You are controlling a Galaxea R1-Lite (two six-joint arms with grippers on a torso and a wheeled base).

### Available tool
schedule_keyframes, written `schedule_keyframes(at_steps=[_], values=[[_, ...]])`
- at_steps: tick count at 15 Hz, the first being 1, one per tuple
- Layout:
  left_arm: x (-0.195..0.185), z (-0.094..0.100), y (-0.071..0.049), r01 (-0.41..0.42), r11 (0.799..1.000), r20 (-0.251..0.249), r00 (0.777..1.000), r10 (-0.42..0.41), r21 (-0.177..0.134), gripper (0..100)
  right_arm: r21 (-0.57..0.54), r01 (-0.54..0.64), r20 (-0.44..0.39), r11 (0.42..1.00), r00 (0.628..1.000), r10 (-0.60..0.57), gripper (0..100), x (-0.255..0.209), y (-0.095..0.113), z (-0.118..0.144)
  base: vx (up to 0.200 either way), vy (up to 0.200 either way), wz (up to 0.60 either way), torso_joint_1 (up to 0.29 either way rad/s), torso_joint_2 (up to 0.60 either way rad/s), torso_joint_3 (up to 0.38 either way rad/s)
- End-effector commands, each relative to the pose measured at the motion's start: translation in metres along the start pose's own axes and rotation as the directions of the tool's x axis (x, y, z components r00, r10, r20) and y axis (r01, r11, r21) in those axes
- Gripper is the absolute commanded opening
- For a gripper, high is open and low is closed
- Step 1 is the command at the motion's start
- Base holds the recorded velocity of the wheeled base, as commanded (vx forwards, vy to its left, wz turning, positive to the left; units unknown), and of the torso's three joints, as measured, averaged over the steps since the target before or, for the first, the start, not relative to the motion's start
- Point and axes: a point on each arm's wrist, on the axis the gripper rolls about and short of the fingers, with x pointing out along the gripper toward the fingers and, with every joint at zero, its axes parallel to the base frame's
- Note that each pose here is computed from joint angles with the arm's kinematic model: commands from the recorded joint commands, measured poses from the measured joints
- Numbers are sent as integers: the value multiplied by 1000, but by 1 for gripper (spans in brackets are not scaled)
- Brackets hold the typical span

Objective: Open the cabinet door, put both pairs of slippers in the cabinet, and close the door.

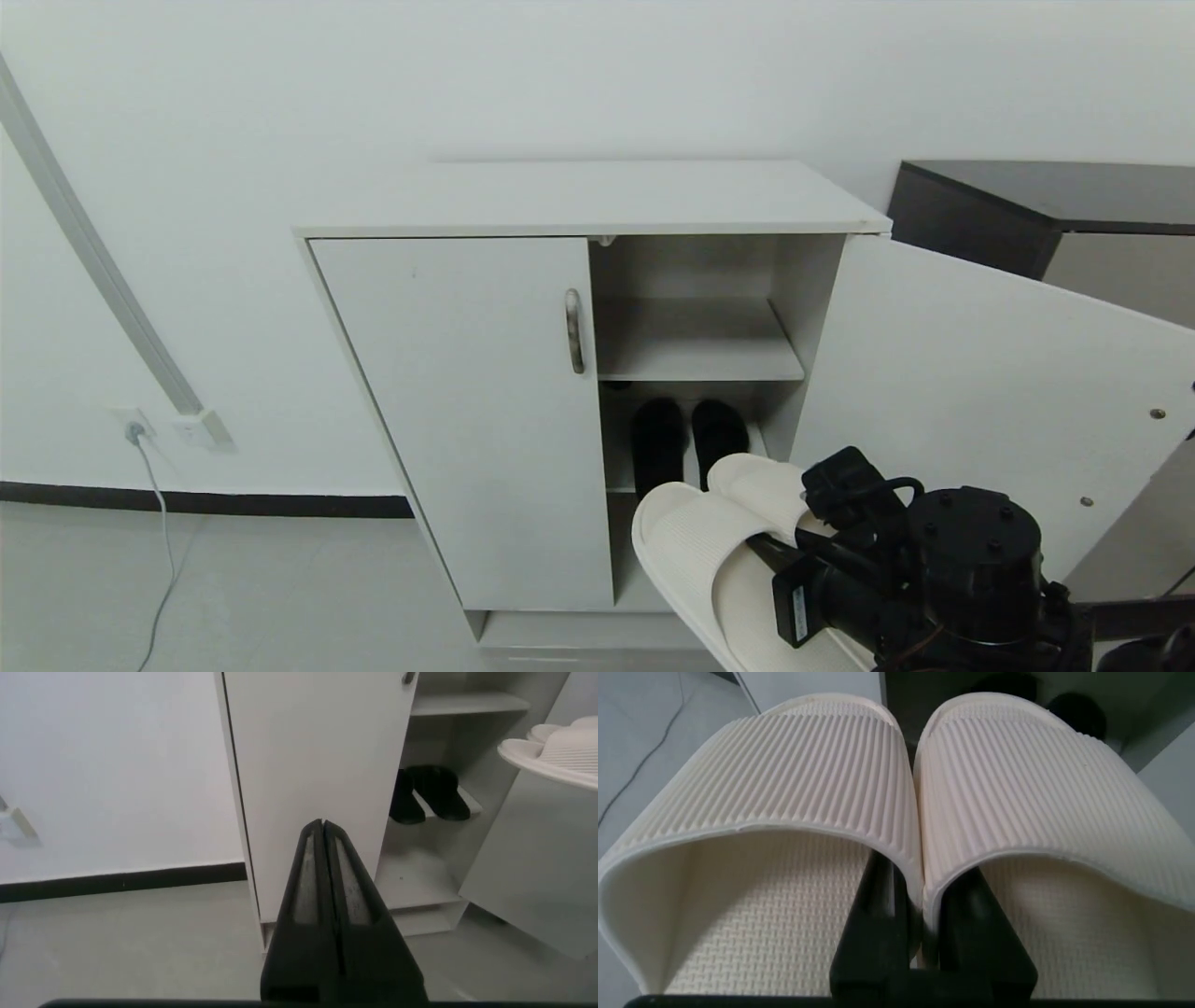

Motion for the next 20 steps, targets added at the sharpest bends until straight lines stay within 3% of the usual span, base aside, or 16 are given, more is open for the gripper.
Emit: schedule_keyframes(at_steps=[1, 7, 20], values=[[0, 0, 0, 0, 1000, -1, 1000, 0, 0, 0, 0, 0, -2, 1000, 1000, 0, 0, 1, 0, -1, 0, 0, 0, -105, 452, 339], [0, 0, 0, 0, 1000, -1, 1000, 0, 0, 0, -7, -1, -14, 1000, 1000, 0, 0, 0, 0, -4, 0, 0, 0, -43, 271, 223], [0, 0, 0, 0, 1000, -1, 1000, 0, 0, 0, -27, -13, 5, 1000, 1000, 13, 0, 8, 3, -21, 0, 0, 0, 6, -42, -34]])
